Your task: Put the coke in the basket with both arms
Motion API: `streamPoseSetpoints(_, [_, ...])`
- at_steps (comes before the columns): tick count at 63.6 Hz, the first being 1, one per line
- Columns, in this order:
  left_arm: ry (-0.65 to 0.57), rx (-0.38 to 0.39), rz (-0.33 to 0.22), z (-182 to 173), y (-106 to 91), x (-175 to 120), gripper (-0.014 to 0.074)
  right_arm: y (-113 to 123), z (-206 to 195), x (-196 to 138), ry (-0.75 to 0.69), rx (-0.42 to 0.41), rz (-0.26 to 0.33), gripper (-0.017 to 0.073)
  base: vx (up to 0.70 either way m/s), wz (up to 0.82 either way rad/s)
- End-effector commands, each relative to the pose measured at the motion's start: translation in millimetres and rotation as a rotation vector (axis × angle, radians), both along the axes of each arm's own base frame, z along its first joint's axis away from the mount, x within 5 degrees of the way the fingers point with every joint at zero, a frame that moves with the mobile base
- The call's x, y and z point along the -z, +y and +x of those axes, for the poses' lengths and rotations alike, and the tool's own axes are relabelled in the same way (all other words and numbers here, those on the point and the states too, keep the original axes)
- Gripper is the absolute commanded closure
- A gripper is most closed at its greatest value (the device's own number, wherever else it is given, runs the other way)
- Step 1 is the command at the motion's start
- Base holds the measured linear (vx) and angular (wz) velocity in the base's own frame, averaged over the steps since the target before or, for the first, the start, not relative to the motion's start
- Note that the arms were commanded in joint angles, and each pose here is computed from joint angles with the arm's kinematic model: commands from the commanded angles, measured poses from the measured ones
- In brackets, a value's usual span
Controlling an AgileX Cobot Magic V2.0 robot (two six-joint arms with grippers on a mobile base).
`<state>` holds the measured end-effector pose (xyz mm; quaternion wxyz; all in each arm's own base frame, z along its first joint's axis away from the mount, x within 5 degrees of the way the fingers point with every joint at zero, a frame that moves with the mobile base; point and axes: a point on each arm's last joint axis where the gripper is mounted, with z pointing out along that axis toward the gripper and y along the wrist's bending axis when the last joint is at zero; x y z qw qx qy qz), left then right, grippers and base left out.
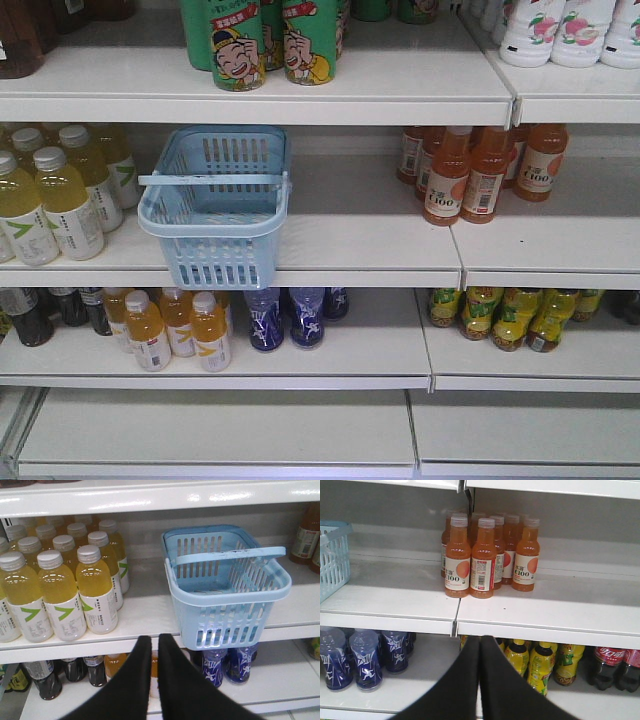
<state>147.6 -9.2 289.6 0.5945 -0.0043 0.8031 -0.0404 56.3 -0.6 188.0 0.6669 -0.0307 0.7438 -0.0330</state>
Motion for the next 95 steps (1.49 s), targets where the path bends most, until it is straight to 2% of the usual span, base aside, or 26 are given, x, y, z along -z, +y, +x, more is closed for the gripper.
streamPoseSetpoints(1, [-0.136,0.003,-0.018,4,-1.1,-21,0.0507,0,0,-5,-0.076,0.001,-0.014,0.0569,0.00,0.00])
streamPoseSetpoints(17, [-0.149,0.003,-0.020,4,-1.1,-22,0.0365,0,0,-5,-0.076,0.001,-0.014,0.0569,0.00,0.00])
streamPoseSetpoints(39, [-0.154,0.003,-0.022,4,-1.1,-23,0.0062,0,0,-5,-0.076,0.001,-0.014,0.0569,0.00,0.00])
streamPoseSetpoints(45, [-0.152,0.003,-0.022,4,-1.1,-23,0.0016,0,0,-5,-0.076,0.001,-0.014,0.0569,0.00,0.00])
streamPoseSetpoints(53, [-0.152,0.001,-0.031,4,-1.1,-23,0.0017,0,0,-5,-0.076,0.001,-0.014,0.0569,0.00,0.00])
streamPoseSetpoints(55, [-0.150,-0.007,-0.068,4,-1.1,-23,0.0018,0,0,-5,-0.076,0.001,-0.014,0.0569,0.00,0.00])
streamPoseSetpoints(59, [-0.139,-0.041,-0.222,4,-1.2,-23,0.0018,0,0,-5,-0.076,0.001,-0.014,0.0569,0.00,0.00])
streamPoseSetpoints(60, [-0.134,-0.056,-0.292,4,-1.2,-23,0.0018,0,0,-5,-0.076,0.001,-0.014,0.0569,0.00,0.00])
streamPoseSetpoints(63, [-0.130,-0.091,-0.455,4,-1.1,-23,0.0018,0,0,-5,-0.076,0.001,-0.014,0.0569,0.00,0.00])
streamPoseSetpoints(64, [-0.123,-0.111,-0.544,4,-1.1,-23,0.0018,0,0,-5,-0.076,0.001,-0.014,0.0569,0.00,0.00])
streamPoseSetpoints(66, [-0.121,-0.137,-0.664,5,-0.9,-24,0.0018,0,0,-5,-0.076,0.001,-0.014,0.0569,0.00,0.00])
streamPoseSetpoints(67, [-0.118,-0.155,-0.749,5,-0.7,-24,0.0018,0,0,-5,-0.076,0.001,-0.014,0.0569,0.00,0.00])
streamPoseSetpoints(69, [-0.114,-0.183,-0.875,5,-0.4,-25,0.0018,0,0,-5,-0.076,0.001,-0.014,0.0569,0.00,0.00])
streamPoseSetpoints(72, [-0.103,-0.215,-1.006,6,-0.1,-24,0.0018,0,0,-5,-0.076,0.001,-0.014,0.0569,0.00,0.00])
streamPoseSetpoints(75, [-0.100,-0.239,-1.084,8,0.5,-24,0.0018,0,0,-5,-0.076,0.001,-0.014,0.0569,0.00,0.00])
streamPoseSetpoints(80, [-0.084,-0.277,-1.164,14,1.2,-20,0.0018,0,0,-5,-0.076,0.001,-0.014,0.0569,0.00,0.00])
streamPoseSetpoints(87, [-0.014,-0.348,-1.316,24,-1.2,-10,0.0018,0,0,-5,-0.076,0.001,-0.014,0.0569,0.00,0.00])
streamPoseSetpoints(91, [0.028,-0.368,-1.358,30,-4.7,-6,0.0018,0,0,-5,-0.076,0.001,-0.014,0.0569,0.00,0.00])
streamPoseSetpoints(95, [0.069,-0.371,-1.356,38,-9.4,-4,0.0018,0,0,-5,-0.076,0.001,-0.014,0.0569,0.00,0.00])
